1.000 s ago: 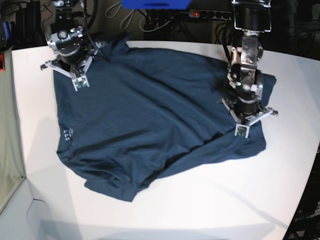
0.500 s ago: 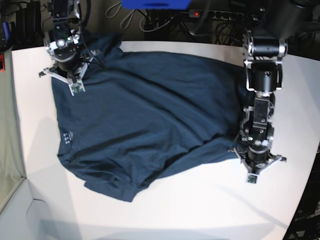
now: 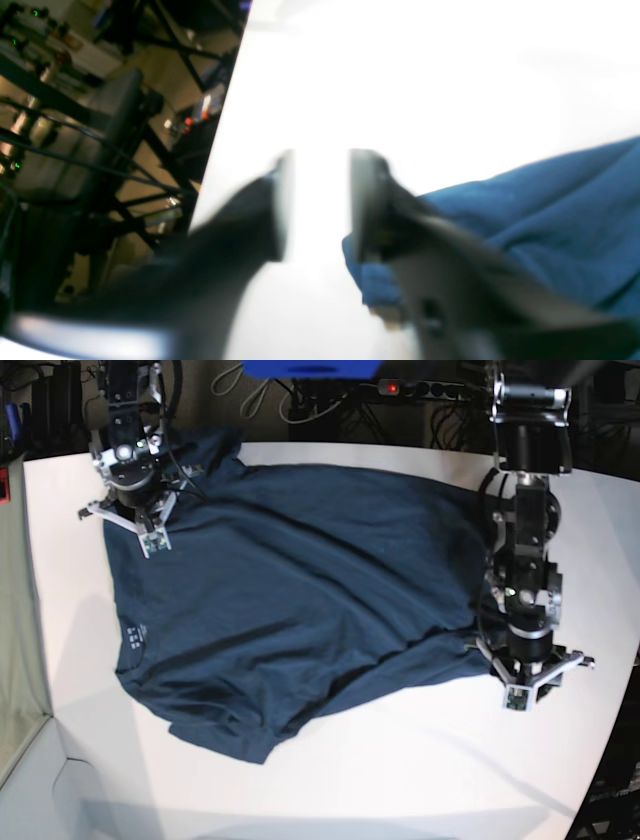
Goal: Layout the t-shirt on the table in an organized manner, then fold the t-shirt properly
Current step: 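Pull the shirt corner with the left gripper outward, spreading the body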
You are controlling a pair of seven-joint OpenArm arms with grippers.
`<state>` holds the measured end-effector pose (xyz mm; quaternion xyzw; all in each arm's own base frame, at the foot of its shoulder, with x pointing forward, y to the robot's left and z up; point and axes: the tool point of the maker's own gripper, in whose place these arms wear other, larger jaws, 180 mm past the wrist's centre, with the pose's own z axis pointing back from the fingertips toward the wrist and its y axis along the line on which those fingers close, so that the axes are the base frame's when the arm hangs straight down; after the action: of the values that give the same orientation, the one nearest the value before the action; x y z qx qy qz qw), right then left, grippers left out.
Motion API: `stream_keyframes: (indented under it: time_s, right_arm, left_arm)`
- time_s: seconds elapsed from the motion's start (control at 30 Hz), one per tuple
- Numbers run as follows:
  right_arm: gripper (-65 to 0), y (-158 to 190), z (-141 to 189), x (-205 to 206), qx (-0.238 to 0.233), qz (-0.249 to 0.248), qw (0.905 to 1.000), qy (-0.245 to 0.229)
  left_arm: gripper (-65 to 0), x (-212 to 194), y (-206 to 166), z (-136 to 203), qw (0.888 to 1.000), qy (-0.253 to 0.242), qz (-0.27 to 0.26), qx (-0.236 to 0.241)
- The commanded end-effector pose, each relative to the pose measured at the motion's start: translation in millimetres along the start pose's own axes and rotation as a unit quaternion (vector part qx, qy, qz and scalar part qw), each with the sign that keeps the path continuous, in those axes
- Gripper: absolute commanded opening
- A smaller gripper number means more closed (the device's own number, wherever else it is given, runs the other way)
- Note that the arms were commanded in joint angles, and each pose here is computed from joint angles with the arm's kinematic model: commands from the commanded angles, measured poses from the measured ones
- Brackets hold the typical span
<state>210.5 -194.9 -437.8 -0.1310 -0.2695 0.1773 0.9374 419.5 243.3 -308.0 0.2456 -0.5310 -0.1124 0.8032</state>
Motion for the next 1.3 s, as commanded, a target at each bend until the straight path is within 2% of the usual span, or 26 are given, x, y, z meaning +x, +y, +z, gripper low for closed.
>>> stream_keyframes:
  time_s: [0.0,0.13,0.2,0.33,0.57,0.67,0.77,0.97,1.07,1.27]
  right_arm:
    - [-59.6,13.8,-0.8,-26.2,0.026,0.006,0.9983,0.051]
    - [-59.6,13.8,-0.8,-26.2,0.026,0.006,0.9983,0.051]
    - [-59.6,13.3,-0.7,-25.0,0.026,0.006,0.9984,0.049]
    - [-59.6,13.1,-0.6,-24.5,0.025,0.006,0.9985,0.049]
    - [-59.6,12.9,-0.4,-24.0,0.025,0.006,0.9985,0.048]
    - [-59.6,12.9,-0.4,-24.0,0.025,0.006,0.9985,0.048]
    - [-59.6,10.7,-1.5,-18.6,0.023,0.005,0.9988,0.043]
    - [-59.6,8.9,-2.7,-16.1,0.021,0.005,0.9989,0.041]
    - [-59.6,9.1,-2.9,-16.3,0.021,0.005,0.9989,0.041]
    - [-59.6,8.8,-3.1,-15.3,0.021,0.005,0.9990,0.040]
  left_arm:
    - [-37.7,5.0,6.6,1.5,1.000,-0.011,-0.004,0.009]
    - [-24.6,-17.6,-4.4,8.0,1.000,0.010,-0.021,-0.006]
    - [-22.6,-19.8,-1.6,7.5,0.999,0.011,-0.030,-0.005]
    - [-22.5,-19.4,-10.3,8.7,0.996,0.002,-0.086,-0.029]
    - [-22.5,-19.0,-40.4,15.8,0.982,-0.019,-0.172,-0.079]
    - [-22.5,-20.7,-51.3,20.1,0.965,-0.033,-0.245,-0.085]
    - [-22.5,-23.7,-59.8,24.3,0.953,-0.040,-0.288,-0.091]
    - [-24.2,-52.1,-81.2,34.1,0.917,-0.013,-0.364,-0.162]
    - [-26.9,-50.6,-82.0,33.4,0.915,-0.013,-0.369,-0.165]
    - [-27.0,-44.0,-77.4,24.6,0.917,-0.013,-0.368,-0.155]
